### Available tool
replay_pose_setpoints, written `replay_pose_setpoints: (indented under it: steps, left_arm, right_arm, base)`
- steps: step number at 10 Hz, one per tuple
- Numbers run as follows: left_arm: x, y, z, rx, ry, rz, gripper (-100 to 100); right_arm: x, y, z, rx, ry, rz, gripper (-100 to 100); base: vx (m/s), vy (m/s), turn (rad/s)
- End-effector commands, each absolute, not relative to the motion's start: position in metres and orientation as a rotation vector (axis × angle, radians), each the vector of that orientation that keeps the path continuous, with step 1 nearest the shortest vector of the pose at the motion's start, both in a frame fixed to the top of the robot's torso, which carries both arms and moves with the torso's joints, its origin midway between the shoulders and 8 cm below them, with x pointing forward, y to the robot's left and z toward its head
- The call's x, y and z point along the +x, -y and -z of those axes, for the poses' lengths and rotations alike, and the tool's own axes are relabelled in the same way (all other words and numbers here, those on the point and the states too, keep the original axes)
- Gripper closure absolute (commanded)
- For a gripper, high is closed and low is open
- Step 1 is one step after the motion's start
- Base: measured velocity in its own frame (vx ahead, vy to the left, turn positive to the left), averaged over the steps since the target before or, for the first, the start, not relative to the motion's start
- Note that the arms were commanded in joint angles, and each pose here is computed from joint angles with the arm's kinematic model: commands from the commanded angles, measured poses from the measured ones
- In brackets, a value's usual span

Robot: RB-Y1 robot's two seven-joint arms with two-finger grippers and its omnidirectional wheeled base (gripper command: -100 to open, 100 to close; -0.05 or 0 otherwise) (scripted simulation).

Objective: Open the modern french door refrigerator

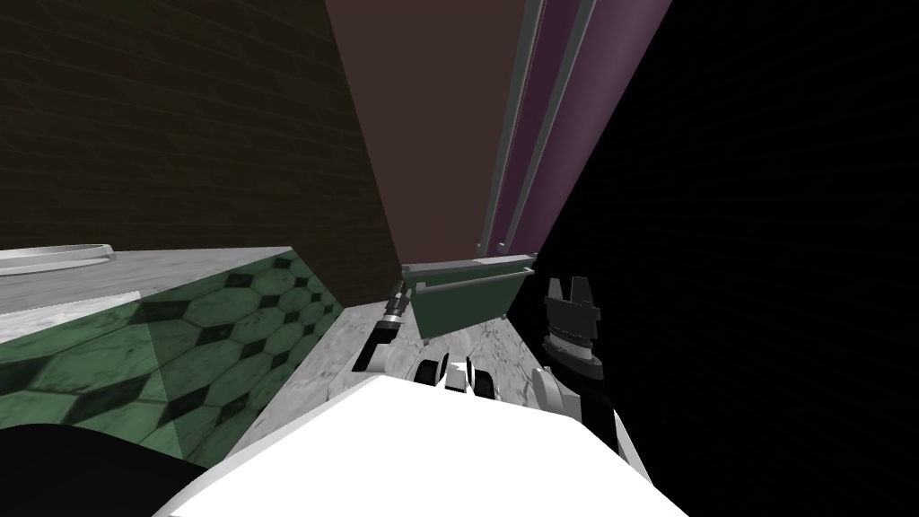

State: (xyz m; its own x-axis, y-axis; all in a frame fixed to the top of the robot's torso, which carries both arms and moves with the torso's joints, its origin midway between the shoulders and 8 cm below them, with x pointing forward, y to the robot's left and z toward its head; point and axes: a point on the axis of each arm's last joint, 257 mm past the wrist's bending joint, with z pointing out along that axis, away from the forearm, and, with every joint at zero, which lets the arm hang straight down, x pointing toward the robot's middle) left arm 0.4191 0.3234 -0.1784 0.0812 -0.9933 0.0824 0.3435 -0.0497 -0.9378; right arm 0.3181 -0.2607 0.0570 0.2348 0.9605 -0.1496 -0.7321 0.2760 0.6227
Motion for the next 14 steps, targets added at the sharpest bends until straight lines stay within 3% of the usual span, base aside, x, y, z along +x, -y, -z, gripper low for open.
replay_pose_setpoints:
  steps: [1,9,14]
  left_arm:
    - [0.420,-0.330,0.199,-1.080,-0.849,1.323,-100]
    - [0.418,-0.320,0.263,-1.292,-0.741,1.335,-100]
    - [0.425,-0.316,0.257,-1.320,-0.716,1.345,-100]
  right_arm:
    - [0.318,0.261,-0.057,0.476,-0.570,-1.223,0]
    - [0.318,0.261,-0.057,0.476,-0.570,-1.223,0]
    - [0.318,0.261,-0.057,0.476,-0.570,-1.223,0]
  base:
    - [0.057,-0.021,0.019]
    - [0.055,-0.020,0.019]
    - [0.034,0.004,0.004]
